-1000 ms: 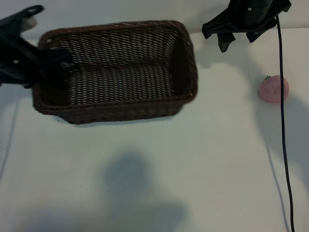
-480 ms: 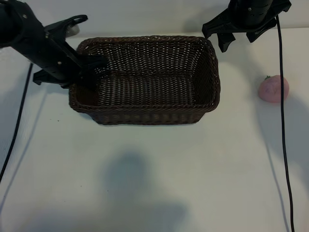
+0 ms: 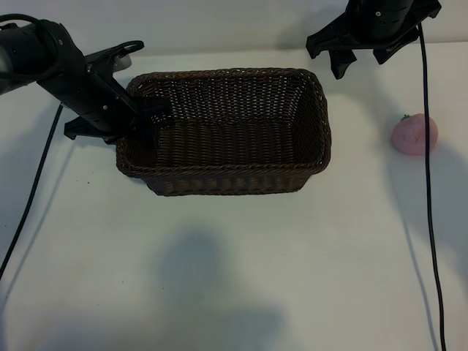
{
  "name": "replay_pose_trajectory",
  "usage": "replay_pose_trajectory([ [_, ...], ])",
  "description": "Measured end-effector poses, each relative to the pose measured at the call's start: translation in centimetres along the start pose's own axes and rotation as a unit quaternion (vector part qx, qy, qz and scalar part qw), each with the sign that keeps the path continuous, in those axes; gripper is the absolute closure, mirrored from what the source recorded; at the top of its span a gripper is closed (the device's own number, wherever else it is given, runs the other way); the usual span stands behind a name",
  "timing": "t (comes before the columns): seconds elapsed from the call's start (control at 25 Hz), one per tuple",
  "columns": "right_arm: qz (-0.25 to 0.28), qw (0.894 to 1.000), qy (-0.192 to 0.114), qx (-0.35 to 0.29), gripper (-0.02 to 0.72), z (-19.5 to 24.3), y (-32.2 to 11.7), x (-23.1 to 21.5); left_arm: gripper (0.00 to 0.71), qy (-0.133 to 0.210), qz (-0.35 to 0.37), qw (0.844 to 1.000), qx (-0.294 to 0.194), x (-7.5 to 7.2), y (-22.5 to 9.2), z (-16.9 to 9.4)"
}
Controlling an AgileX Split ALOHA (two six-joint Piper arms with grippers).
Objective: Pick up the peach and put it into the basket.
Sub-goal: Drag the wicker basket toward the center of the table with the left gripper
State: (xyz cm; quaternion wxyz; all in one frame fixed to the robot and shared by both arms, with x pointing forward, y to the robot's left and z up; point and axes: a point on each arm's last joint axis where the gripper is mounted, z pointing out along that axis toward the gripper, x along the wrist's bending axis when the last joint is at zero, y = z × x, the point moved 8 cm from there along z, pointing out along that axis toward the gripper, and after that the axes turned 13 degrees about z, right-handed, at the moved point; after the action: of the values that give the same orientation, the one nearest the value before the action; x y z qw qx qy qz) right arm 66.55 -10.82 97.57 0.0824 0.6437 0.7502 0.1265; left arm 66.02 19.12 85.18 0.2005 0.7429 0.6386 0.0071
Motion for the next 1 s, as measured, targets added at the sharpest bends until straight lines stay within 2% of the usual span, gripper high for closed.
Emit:
replay_pose_trajectory([
  [0.32, 0.0, 1.0, 0.0, 0.0, 0.104, 0.0, 0.0, 0.0, 0.607, 0.0, 0.006, 1.0, -0.005, 0.0, 0.2, 0.1],
  [0.44, 0.0, 1.0, 0.0, 0.0, 0.104, 0.0, 0.0, 0.0, 0.575, -0.001, 0.005, 1.0, -0.005, 0.0, 0.2, 0.1],
  [0.52, 0.0, 1.0, 0.0, 0.0, 0.104, 0.0, 0.0, 0.0, 0.502, -0.003, 0.003, 1.0, -0.004, -0.1, 0.1, 0.1],
  [0.8, 0.0, 1.0, 0.001, 0.0, 0.104, 0.0, 0.0, 0.0, 0.151, -0.007, 0.004, 1.0, 0.001, -0.4, 0.0, -0.5],
  [0.88, 0.001, 1.0, 0.001, 0.0, 0.104, 0.0, 0.0, 0.0, 0.095, -0.008, 0.008, 1.0, -0.008, -0.7, 0.3, -1.5],
  [1.0, 0.001, 1.0, 0.002, 0.001, 0.104, 0.0, 0.0, 0.1, 0.066, -0.004, 0.019, 0.999, -0.027, -1.1, 0.9, -3.8],
])
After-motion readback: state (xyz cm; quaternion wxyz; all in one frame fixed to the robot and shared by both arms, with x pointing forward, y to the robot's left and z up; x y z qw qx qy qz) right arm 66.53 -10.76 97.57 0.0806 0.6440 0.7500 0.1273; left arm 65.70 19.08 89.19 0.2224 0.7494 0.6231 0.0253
